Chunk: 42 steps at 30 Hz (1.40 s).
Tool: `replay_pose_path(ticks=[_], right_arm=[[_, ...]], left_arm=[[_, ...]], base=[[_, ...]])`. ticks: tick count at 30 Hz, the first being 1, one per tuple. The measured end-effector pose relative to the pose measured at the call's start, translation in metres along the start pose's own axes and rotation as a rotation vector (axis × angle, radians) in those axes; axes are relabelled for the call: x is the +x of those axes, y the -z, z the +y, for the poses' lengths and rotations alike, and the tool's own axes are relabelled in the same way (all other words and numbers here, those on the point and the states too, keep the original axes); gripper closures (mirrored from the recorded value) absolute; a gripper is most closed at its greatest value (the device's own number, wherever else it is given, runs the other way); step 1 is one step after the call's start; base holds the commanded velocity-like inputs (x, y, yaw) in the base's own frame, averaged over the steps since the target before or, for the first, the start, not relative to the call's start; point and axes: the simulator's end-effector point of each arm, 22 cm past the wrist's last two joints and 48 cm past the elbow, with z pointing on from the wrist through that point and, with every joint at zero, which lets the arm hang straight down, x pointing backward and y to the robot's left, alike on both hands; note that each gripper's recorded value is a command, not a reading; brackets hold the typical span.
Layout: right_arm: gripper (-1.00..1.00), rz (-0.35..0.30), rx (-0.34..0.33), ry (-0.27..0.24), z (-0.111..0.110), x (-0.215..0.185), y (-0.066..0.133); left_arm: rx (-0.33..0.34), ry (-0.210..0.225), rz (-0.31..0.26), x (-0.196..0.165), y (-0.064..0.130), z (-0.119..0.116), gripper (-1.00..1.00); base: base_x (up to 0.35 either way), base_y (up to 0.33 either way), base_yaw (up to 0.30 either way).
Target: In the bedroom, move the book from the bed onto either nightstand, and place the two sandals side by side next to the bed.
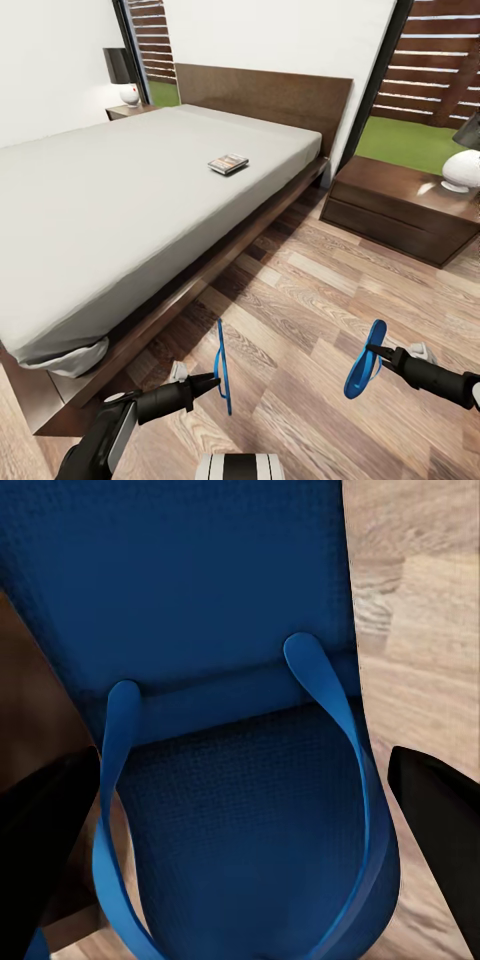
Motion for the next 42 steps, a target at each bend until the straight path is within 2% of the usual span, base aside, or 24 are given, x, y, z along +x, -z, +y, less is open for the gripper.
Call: replay_pose_path(ticks=[11,13,14,16,19,22,27,28,31,33,35,36,39,40,42], right_arm=[[1.00,-0.023,-0.020,0.019,0.015,-0.005,0.009],[1.00,-0.037,0.010,0.040,0.009,-0.008,0.010],[1.00,-0.048,0.046,0.057,-0.001,-0.009,0.010],[1.00,-0.080,0.152,0.105,-0.036,-0.012,0.010],[1.00,-0.137,0.311,0.198,-0.095,-0.013,0.012],[1.00,-0.158,0.379,0.267,-0.123,-0.006,0.011],[1.00,-0.117,0.385,0.327,-0.124,0.014,0.000],[1.00,-0.116,0.383,0.332,-0.123,0.014,0.000],[1.00,-0.103,0.380,0.347,-0.121,0.019,-0.002],[1.00,-0.067,0.385,0.348,-0.126,0.034,-0.005],[1.00,-0.003,0.368,0.378,-0.121,0.058,-0.016],[1.00,0.037,0.332,0.403,-0.112,0.072,-0.025],[1.00,0.165,0.118,0.452,-0.064,0.122,-0.043],[1.00,0.180,0.079,0.460,-0.055,0.128,-0.044],[1.00,0.224,-0.047,0.464,-0.028,0.146,-0.043]], left_arm=[[0.010,-0.042,-0.013,-0.014,0.002,-0.016,1.00],[0.010,-0.050,-0.014,-0.017,0.002,-0.018,1.00],[0.007,-0.053,-0.015,-0.017,0.002,-0.019,1.00],[-0.017,-0.058,-0.016,-0.019,0.002,-0.016,1.00],[-0.090,-0.047,-0.011,-0.015,0.003,0.000,1.00],[-0.196,-0.017,0.003,-0.002,0.007,0.026,1.00],[-0.335,-0.014,0.001,0.012,0.010,0.055,1.00],[-0.348,-0.014,-0.002,0.012,0.010,0.057,1.00],[-0.450,-0.010,-0.005,0.021,0.010,0.075,1.00],[-0.485,-0.008,-0.009,0.022,0.009,0.079,1.00],[-0.501,-0.009,-0.014,0.021,0.008,0.079,1.00],[-0.504,-0.012,-0.016,0.020,0.007,0.079,1.00],[-0.507,-0.020,-0.023,0.016,0.007,0.076,1.00],[-0.506,-0.023,-0.026,0.014,0.007,0.074,1.00],[-0.505,-0.030,-0.030,0.011,0.007,0.072,1.00]], base=[[0.000,0.000,0.000],[0.000,0.000,0.000],[0.000,0.000,0.000],[0.000,0.000,0.000],[0.000,0.000,0.000],[0.000,0.000,0.000],[0.000,0.000,0.000],[0.000,0.000,0.000],[0.000,0.000,0.000],[0.000,0.000,0.000],[0.000,0.000,0.000],[0.000,0.000,0.000],[0.000,0.000,0.000],[0.000,0.000,0.000],[0.000,0.000,0.000]])
